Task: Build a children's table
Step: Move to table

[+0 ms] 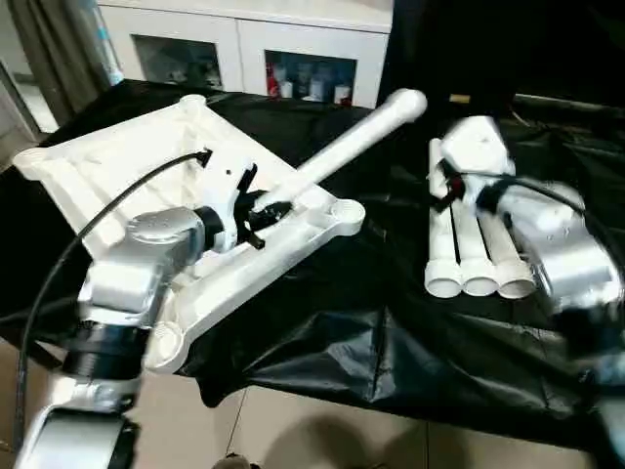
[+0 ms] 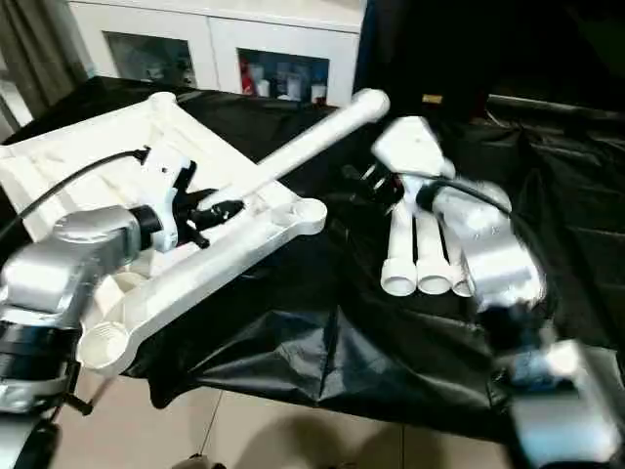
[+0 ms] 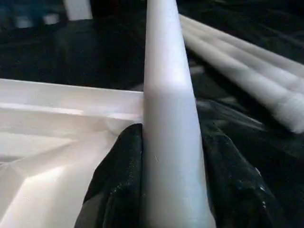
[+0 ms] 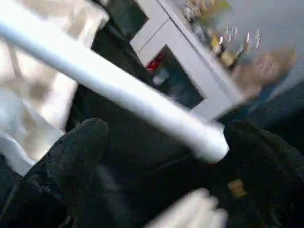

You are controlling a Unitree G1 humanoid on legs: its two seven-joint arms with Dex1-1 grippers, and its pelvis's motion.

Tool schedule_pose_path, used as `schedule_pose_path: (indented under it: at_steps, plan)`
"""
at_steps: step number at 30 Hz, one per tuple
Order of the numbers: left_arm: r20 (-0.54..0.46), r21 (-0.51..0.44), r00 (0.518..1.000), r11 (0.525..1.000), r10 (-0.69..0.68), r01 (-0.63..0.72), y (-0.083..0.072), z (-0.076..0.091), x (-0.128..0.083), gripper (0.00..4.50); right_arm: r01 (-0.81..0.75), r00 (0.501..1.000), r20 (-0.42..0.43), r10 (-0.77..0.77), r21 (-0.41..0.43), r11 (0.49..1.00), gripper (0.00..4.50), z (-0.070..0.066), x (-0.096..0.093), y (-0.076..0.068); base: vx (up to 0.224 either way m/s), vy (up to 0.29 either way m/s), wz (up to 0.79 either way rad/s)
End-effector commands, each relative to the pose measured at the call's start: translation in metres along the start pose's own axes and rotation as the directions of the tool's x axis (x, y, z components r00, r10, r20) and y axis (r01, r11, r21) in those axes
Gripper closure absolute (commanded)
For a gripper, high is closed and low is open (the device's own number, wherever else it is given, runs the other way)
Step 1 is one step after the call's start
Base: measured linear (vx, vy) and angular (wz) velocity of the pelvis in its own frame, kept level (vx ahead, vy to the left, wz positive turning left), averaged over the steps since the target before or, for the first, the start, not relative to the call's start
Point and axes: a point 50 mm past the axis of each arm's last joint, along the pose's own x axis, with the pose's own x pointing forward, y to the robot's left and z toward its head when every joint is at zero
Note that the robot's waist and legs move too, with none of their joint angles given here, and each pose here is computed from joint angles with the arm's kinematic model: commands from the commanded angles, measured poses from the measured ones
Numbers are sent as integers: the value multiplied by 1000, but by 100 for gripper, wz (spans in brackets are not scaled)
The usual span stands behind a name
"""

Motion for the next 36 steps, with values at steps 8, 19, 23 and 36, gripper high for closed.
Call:
schedule_pose_path:
  at_steps: [8, 19, 23, 36]
  plan:
    - [51, -20, 985, 986, -164, 165, -13, 26, -27, 311, -38, 995, -102, -2, -389, 920, 0, -19, 4, -13, 0, 0, 0]
    - [23, -14, 945, 945, -327, 327, -32, 35, -45, 311, -6, 983, -164, -88, -499, 867, 0, -44, 2, -19, 0, 0, 0]
    - [29, -15, 945, 945, -327, 327, -31, 39, -49, 311, -14, 981, -179, -78, -461, 887, 37, -49, 0, -18, 0, 0, 0]
    - [6, 39, 943, 942, -333, 333, -22, 47, -64, 311, -108, 980, -196, 40, -349, 931, 150, -64, -4, 6, 0, 0, 0]
